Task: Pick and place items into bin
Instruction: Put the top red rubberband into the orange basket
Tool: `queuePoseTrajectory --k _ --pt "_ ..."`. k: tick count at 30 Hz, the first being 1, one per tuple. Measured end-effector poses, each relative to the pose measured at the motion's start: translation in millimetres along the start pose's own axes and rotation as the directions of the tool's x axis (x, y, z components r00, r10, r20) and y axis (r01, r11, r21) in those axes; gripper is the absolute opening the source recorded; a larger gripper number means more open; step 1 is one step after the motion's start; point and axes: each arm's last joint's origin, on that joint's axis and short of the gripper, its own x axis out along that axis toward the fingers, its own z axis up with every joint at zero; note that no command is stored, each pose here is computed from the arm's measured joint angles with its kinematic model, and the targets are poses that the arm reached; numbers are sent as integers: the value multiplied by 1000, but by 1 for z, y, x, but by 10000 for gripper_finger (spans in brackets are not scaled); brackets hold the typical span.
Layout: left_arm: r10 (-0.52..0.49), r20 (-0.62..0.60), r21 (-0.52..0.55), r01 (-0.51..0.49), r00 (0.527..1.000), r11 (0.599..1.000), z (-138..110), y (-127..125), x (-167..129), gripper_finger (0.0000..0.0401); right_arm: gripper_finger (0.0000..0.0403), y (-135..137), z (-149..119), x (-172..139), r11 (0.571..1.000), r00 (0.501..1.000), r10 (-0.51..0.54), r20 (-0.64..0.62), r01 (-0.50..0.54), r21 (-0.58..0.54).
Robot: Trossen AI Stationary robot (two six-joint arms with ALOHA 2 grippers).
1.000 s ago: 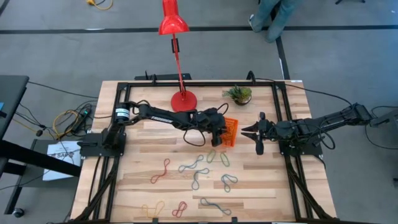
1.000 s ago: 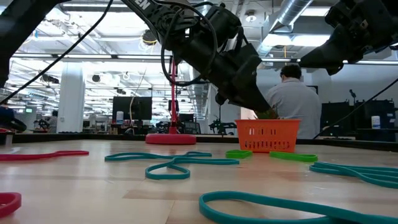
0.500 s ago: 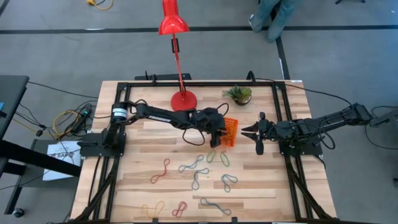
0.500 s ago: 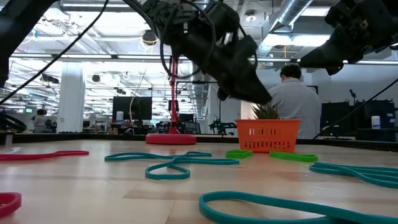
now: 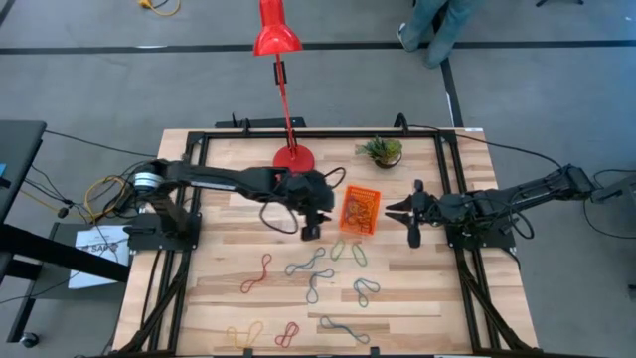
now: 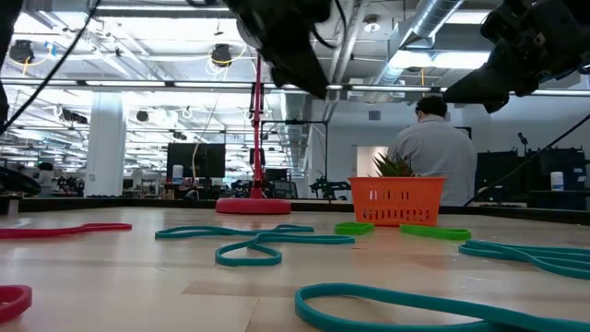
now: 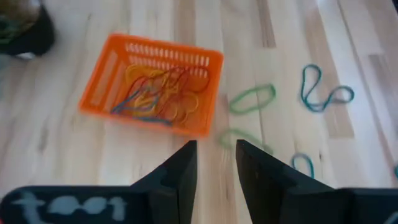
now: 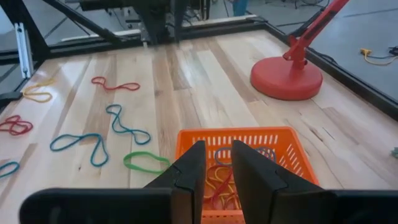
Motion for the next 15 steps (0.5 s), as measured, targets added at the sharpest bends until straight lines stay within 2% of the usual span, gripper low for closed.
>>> queuePoseTrajectory --k 4,9,12,15 --pt "101 -54 -33 -103 993 994 -12 -18 -31 103 70 1 -3 5 1000 999 -6 -34 6 -13" --pt "237 -68 -89 -243 969 966 -40 -47 -52 103 70 4 -10 13 999 995 -20 -99 16 -39" --pt "265 -84 -176 -276 961 945 -64 -64 -54 103 70 5 -13 18 998 991 -26 -129 20 -52" --pt "257 -117 -319 -282 959 905 -88 -79 -51 103 70 7 -14 23 998 992 -26 -126 20 -52"
